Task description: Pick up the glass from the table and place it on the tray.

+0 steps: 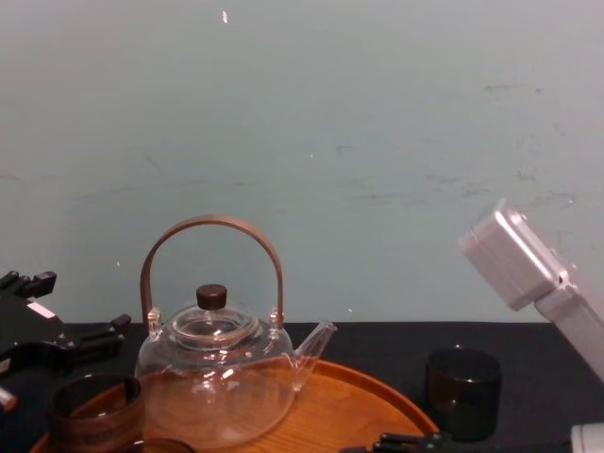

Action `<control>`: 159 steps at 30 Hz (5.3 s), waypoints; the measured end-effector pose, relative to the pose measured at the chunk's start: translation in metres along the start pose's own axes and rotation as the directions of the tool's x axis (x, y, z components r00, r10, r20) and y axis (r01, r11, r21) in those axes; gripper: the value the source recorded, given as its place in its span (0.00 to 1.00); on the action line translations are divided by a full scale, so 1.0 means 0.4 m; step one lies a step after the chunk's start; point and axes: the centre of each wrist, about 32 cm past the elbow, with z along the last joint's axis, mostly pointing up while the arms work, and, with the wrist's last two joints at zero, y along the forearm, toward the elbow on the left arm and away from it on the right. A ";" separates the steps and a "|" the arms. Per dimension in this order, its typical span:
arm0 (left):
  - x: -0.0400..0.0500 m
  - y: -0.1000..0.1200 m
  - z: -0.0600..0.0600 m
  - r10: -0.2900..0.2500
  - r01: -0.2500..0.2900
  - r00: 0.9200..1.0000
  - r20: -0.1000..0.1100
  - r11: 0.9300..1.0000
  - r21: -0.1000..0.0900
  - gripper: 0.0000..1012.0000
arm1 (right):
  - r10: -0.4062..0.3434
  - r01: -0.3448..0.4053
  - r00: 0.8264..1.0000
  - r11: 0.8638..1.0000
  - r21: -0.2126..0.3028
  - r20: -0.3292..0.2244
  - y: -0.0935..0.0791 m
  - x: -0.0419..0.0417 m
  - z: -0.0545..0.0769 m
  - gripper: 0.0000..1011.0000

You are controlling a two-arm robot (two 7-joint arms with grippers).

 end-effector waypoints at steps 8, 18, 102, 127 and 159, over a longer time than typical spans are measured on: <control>0.000 0.000 0.000 0.000 0.000 1.000 0.000 1.000 0.000 0.99 | 0.019 -0.019 1.000 1.000 0.017 -0.008 -0.027 0.004 -0.001 0.99; 0.000 0.000 0.000 0.000 0.000 1.000 0.000 1.000 0.000 0.99 | -0.004 0.004 1.000 1.000 0.018 -0.024 -0.098 0.001 -0.016 0.99; 0.000 0.000 0.000 0.000 0.000 1.000 0.000 1.000 0.000 0.99 | -0.494 0.483 0.855 0.869 -0.104 -0.159 -0.133 0.143 -0.013 0.99; 0.000 0.000 0.000 0.000 0.000 1.000 0.000 1.000 0.000 0.99 | -0.484 0.472 0.860 0.875 -0.113 -0.161 -0.075 0.169 -0.007 0.99; 0.000 0.000 0.000 0.000 0.000 1.000 0.000 1.000 0.000 0.99 | -0.491 0.477 0.855 0.871 -0.120 -0.165 -0.039 0.190 0.007 0.99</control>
